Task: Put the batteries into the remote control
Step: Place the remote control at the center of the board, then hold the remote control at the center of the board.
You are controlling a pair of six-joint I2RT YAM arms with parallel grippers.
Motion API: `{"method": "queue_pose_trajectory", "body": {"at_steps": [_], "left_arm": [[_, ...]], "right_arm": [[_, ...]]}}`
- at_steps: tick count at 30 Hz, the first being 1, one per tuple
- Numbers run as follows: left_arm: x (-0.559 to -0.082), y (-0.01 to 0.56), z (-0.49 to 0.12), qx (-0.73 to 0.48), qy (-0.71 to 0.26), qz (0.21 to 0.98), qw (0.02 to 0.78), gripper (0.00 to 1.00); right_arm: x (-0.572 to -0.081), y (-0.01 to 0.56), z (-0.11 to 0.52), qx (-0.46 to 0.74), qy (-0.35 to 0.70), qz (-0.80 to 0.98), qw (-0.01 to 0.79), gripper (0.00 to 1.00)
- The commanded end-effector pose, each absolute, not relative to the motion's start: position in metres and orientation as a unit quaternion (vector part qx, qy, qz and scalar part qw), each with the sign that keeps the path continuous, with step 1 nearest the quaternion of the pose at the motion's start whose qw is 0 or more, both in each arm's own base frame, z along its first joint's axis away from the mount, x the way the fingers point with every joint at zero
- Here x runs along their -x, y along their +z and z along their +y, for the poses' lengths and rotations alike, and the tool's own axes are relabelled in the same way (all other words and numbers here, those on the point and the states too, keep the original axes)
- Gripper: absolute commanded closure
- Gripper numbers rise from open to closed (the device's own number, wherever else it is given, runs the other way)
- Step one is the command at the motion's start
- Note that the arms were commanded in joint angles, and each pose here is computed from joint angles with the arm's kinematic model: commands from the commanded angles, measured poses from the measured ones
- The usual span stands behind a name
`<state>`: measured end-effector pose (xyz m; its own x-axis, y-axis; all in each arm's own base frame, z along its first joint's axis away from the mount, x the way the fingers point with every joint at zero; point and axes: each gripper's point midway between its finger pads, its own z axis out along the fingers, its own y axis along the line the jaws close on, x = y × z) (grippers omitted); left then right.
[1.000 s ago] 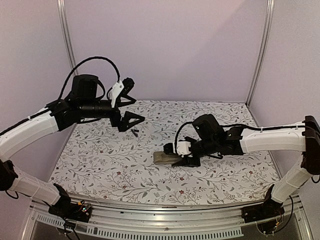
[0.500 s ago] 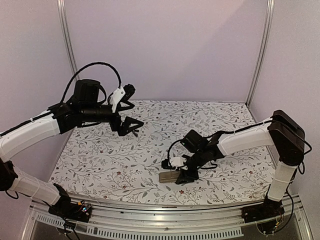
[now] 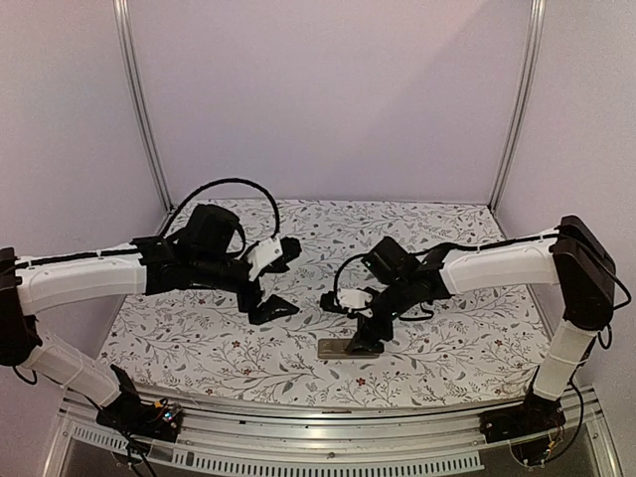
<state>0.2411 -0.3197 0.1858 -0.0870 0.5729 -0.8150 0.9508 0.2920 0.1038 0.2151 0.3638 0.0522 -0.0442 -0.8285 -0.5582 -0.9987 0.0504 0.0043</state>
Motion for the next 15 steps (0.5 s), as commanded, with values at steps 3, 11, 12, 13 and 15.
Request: {"method": "queue_pose_trajectory", "body": {"at_steps": [3,11,12,13,15], "left_arm": [[-0.204,0.127,-0.349,-0.631,-0.231,0.641,0.37,0.02],[-0.213,0.055,-0.368,-0.688,-0.182,0.623,0.325,0.12],[-0.21,0.047,-0.369,-0.691,-0.184,0.623,0.315,0.14],[-0.212,0.045,-0.374,-0.693,-0.187,0.617,0.324,0.15],[-0.21,0.037,-0.378,-0.696,-0.188,0.614,0.32,0.17]], "right_arm": [[-0.277,0.159,0.353,0.398,0.304,0.818,0.283,0.26],[-0.263,0.114,0.308,0.101,0.3,0.93,0.189,0.57],[-0.257,0.109,0.306,0.091,0.295,0.934,0.182,0.58],[-0.252,0.105,0.305,0.08,0.288,0.938,0.175,0.58],[-0.244,0.092,0.301,0.065,0.271,0.948,0.155,0.58]]}}
